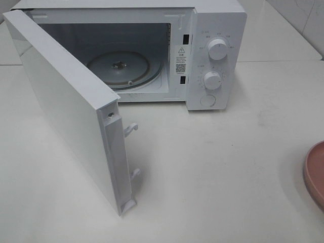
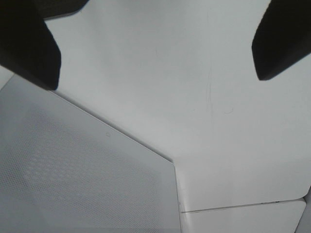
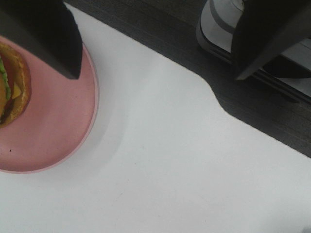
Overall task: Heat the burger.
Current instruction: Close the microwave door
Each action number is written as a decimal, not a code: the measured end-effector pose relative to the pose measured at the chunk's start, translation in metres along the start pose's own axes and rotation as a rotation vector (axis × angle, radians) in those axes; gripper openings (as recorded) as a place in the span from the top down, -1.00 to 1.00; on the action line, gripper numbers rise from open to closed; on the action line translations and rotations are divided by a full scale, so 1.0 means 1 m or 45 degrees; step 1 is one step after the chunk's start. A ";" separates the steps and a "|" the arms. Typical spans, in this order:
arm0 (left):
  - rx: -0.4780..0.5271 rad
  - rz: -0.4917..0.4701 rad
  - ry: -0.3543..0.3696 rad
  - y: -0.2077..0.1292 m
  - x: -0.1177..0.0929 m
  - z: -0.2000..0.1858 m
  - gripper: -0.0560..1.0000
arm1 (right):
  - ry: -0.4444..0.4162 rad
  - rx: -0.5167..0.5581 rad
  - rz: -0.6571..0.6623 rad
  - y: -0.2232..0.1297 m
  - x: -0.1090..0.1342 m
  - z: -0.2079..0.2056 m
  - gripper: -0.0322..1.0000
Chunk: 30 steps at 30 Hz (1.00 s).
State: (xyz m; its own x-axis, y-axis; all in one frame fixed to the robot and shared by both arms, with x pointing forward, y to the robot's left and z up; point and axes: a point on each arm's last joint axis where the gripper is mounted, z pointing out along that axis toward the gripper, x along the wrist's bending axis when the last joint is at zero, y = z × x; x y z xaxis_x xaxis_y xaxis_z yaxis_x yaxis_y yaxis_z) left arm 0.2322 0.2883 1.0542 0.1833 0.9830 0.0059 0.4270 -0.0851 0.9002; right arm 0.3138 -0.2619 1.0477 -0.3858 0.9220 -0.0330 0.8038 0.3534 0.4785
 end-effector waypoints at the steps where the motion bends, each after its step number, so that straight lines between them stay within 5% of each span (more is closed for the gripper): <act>1: 0.000 0.000 0.000 0.000 0.000 0.000 -0.99 | 0.005 -0.017 0.022 -0.003 -0.001 -0.003 -0.61; 18: 0.000 0.000 0.000 0.000 0.000 0.000 -0.99 | -0.073 -0.405 0.270 -0.043 -0.012 -0.043 -0.55; 30: 0.000 0.000 0.000 0.000 0.000 0.000 -0.99 | -0.145 -0.524 0.356 -0.066 -0.010 -0.037 -0.54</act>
State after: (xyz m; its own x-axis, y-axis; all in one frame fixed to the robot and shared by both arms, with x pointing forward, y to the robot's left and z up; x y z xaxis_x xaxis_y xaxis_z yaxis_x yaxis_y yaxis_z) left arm 0.2322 0.2883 1.0542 0.1833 0.9830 0.0059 0.4270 -0.0851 0.9002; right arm 0.2476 -0.3005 1.0492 -0.1112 0.9919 0.0610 0.6155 0.0206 0.7878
